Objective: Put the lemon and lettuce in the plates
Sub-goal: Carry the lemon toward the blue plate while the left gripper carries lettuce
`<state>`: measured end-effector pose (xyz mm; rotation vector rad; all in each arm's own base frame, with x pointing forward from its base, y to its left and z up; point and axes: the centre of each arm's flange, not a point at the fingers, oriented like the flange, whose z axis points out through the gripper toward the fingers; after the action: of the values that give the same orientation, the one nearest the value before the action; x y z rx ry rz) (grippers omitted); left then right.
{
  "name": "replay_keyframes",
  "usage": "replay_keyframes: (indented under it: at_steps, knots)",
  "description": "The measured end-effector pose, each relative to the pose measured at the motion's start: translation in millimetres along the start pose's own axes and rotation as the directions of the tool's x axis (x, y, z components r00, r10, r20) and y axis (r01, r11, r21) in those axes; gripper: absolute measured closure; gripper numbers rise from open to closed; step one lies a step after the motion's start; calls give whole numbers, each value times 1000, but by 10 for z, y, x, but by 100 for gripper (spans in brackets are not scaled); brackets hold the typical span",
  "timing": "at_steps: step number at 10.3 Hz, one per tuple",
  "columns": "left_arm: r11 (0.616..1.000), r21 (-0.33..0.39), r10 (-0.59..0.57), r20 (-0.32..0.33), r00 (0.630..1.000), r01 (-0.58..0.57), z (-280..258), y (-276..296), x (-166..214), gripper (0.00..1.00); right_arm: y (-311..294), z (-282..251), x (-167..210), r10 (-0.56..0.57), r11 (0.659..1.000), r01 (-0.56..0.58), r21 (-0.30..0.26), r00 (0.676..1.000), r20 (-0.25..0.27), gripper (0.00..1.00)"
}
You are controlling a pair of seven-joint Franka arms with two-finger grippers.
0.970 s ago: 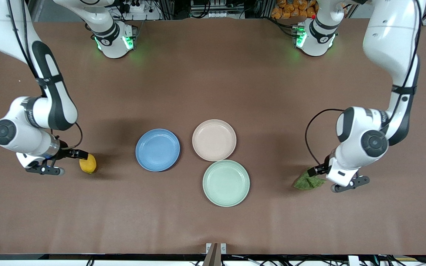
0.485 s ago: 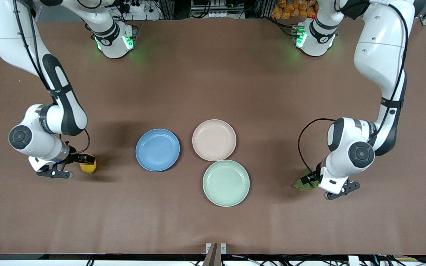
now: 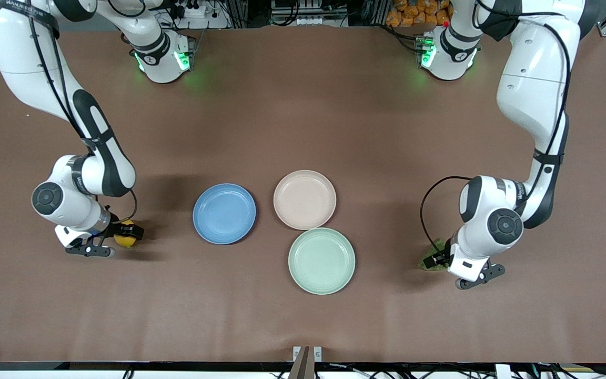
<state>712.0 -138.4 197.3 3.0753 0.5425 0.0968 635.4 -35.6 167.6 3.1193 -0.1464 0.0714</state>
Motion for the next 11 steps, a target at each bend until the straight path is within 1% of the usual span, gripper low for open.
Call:
replay_keyframes:
  at_steps: [2, 4, 6, 8, 10, 11]
  knots:
    - [1000, 8, 15, 5, 1000, -15, 89, 46, -45, 0, -9, 30, -24, -6, 1000, 6, 1, 1000, -2, 1]
    - [999, 15, 32, 4, 999, -32, 136, 100, -89, 0, -39, -1, -16, -23, 1000, 23, 3, 1000, -6, 19]
    - [997, 43, 61, -2, 998, -61, 203, 89, -104, 0, -50, -14, -11, -29, 1000, 29, 4, 1000, -8, 37]
    - [995, 60, 83, -6, 997, -83, 245, 80, -111, 1, -49, -13, -12, -32, 999, 32, 4, 999, -8, 38]
    - [994, 53, 93, -13, 996, -92, 216, 125, -111, 26, -82, -16, -12, -45, 999, 45, 4, 999, -6, 38]
    - [994, 50, 95, -16, 995, -94, 200, 145, -109, 43, -158, -21, -16, -56, 998, 56, 7, 998, 12, 39]
